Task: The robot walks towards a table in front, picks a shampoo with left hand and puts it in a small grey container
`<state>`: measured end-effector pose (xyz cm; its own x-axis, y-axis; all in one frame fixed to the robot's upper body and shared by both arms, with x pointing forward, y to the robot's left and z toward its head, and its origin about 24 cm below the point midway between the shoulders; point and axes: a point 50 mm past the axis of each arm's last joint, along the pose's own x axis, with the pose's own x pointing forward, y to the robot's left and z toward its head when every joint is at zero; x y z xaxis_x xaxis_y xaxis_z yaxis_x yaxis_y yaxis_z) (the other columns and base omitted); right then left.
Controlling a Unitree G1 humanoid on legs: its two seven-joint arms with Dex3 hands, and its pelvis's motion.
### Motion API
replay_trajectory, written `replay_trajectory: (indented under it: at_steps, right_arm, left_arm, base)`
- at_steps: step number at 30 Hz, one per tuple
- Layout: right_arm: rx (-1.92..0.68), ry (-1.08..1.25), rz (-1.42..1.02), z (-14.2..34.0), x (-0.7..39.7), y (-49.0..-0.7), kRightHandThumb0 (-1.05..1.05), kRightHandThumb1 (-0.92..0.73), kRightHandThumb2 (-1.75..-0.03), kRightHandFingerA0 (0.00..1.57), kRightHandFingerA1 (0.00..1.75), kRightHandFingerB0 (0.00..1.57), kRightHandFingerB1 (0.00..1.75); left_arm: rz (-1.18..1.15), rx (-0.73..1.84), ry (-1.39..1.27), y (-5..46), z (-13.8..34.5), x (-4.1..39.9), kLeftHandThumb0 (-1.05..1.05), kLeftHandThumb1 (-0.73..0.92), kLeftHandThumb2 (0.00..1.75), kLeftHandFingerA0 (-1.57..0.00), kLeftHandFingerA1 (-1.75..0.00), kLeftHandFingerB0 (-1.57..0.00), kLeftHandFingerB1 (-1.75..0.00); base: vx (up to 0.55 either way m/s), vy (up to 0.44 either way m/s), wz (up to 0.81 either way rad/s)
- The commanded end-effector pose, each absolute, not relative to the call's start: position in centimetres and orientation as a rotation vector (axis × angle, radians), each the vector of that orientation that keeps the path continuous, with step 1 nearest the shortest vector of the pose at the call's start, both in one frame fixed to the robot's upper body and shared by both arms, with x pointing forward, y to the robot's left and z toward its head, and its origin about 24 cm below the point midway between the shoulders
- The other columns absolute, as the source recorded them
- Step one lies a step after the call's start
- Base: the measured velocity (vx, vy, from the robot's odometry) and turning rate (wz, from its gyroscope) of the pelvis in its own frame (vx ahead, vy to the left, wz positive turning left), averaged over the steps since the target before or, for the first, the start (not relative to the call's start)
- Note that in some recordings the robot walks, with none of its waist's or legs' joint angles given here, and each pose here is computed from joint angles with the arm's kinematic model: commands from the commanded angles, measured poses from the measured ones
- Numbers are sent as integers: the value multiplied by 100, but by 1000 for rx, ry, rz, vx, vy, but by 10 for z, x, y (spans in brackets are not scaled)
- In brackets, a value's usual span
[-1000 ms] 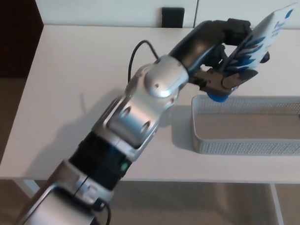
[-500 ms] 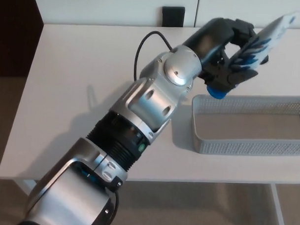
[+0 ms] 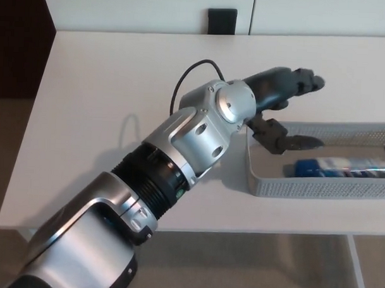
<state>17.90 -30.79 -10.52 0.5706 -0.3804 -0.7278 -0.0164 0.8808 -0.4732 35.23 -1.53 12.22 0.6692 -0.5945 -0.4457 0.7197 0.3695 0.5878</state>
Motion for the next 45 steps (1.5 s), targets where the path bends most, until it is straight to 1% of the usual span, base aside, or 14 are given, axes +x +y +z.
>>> replay_trajectory:
  at_steps: [1, 2, 5, 6, 11, 14, 17, 22, 23, 27, 37, 38, 39, 45]
  right_arm:
    - [-458, 942, -237, -104, 181, -309, -28, -71, -61, 71, 46, 58, 42]
    - [-466, 948, -233, -104, 181, -309, -29, -71, -60, 72, 46, 59, 41]
    - [-473, 952, -233, -104, 181, -309, -30, -70, -60, 73, 47, 59, 41]
    - [-474, 953, -230, -104, 180, -309, -30, -70, -60, 71, 46, 58, 41]
    - [-455, 946, -242, -104, 178, -312, -29, -69, -60, 69, 45, 57, 41]
    - [-447, 949, -252, -103, 179, -313, -30, -69, -60, 71, 46, 58, 41]
    - [-461, 954, -236, -103, 179, -312, -30, -69, -59, 69, 45, 57, 40]
    - [-483, 994, -224, -110, 165, -313, -30, -69, -60, 67, 45, 57, 40]
    - [-482, 996, -225, -110, 164, -313, -30, -70, -60, 67, 45, 56, 40]
    - [-490, 1001, -224, -111, 161, -314, -30, -70, -60, 71, 47, 57, 41]
    - [-517, 1057, -201, -116, 149, -315, -33, -69, -59, 76, 48, 58, 40]
    - [-511, 1069, -206, -117, 145, -316, -29, -70, -60, 69, 47, 56, 40]
    - [-509, 1078, -208, -118, 143, -316, -29, -70, -60, 69, 46, 57, 40]
    - [-506, 1100, -212, -121, 132, -317, -32, -69, -59, 76, 48, 58, 41]
  left_arm:
    - [-907, 874, 236, -8, 121, 354, -105, 61, 71, -8, -28, 0, -6]
    - [-903, 862, 244, -7, 120, 353, -105, 63, 60, -11, -30, 0, -4]
    - [-906, 864, 240, -4, 121, 354, -105, 61, 72, -5, -26, 0, -6]
    - [-902, 862, 237, -3, 122, 354, -88, 46, 95, -6, -15, 0, 0]
    - [-890, 827, 127, 3, 151, 353, -88, 47, 94, 0, -9, 0, -1]
    - [-887, 767, 47, 10, 176, 344, -89, 52, 92, -14, -19, 0, 0]
    - [-899, 809, -195, 22, 205, 318, -91, 53, 94, -9, -3, -6, -1]
    - [-1014, 673, -410, 54, 220, 256, -81, 47, 91, -5, -17, -5, -12]
    - [-1027, 669, -430, 60, 221, 246, -94, 58, 62, -3, -29, 0, -26]
    - [-1053, 716, -450, 98, 217, 199, -88, 48, 88, -17, -42, -7, -25]
    - [-940, 291, 81, 194, 108, 117, -80, 48, 83, -38, -50, -17, -39]
    - [-902, 195, 164, 211, 91, 105, -81, 60, 59, -46, -42, -27, -29]
    - [-869, 146, 215, 224, 80, 94, -82, 62, 60, -46, -42, -26, -29]
    - [-602, 175, 478, 276, 35, 27, -74, 63, 60, -51, -40, -38, -32]
  base:
    - [0, 0, 0]
    - [0, 0, 0]
    - [0, 0, 0]
    - [0, 0, 0]
    - [0, 0, 0]
    - [0, 0, 0]
    - [0, 0, 0]
    - [0, 0, 0]
    - [0, 0, 0]
    - [0, 0, 0]
    - [0, 0, 0]
    - [0, 0, 0]
    - [0, 0, 0]
    - [0, 0, 0]
